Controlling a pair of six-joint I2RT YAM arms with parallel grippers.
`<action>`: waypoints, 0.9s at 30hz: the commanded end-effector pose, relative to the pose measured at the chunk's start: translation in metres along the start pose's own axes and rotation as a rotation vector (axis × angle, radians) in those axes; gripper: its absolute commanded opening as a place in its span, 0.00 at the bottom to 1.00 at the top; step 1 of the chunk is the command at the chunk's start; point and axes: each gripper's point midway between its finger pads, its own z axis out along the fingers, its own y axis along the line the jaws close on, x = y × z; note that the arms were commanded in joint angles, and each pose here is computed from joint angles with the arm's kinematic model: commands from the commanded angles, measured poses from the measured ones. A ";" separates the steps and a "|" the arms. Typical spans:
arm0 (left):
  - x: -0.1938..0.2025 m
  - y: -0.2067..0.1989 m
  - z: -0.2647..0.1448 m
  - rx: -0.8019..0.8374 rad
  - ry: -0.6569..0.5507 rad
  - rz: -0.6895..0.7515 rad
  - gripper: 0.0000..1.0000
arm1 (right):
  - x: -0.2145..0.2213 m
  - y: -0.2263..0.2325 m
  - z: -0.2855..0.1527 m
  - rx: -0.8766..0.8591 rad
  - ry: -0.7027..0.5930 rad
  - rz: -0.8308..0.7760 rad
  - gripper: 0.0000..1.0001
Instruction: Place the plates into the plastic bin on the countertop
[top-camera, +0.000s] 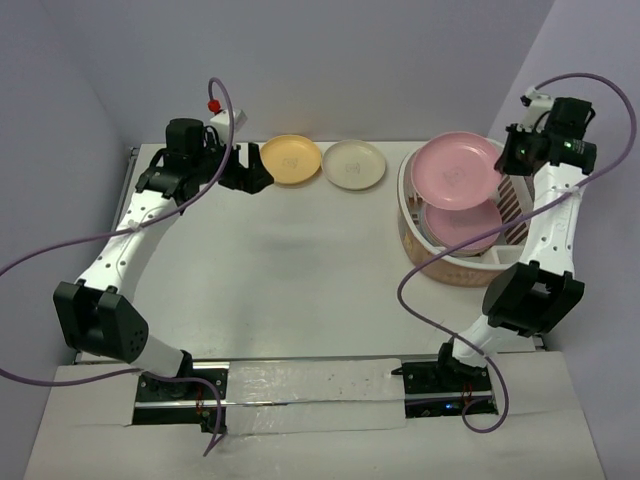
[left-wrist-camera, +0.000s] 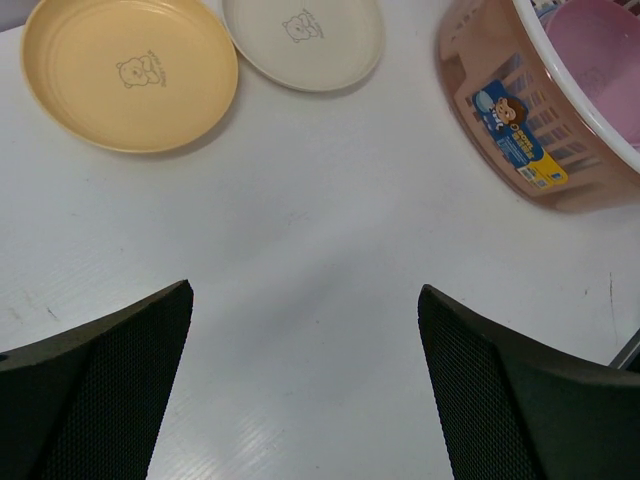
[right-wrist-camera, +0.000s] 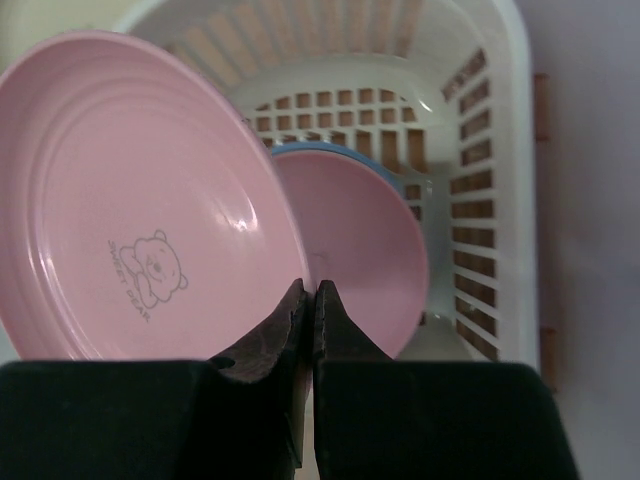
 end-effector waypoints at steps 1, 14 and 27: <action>-0.006 0.013 0.004 -0.022 -0.036 -0.029 0.99 | 0.019 -0.034 0.008 0.016 0.041 -0.026 0.00; -0.002 0.023 0.006 -0.047 -0.012 -0.032 0.99 | 0.043 -0.053 0.031 0.058 0.110 -0.071 0.96; 0.002 0.044 -0.015 0.023 -0.017 -0.095 0.99 | -0.053 0.236 -0.031 -0.310 -0.217 -0.526 0.95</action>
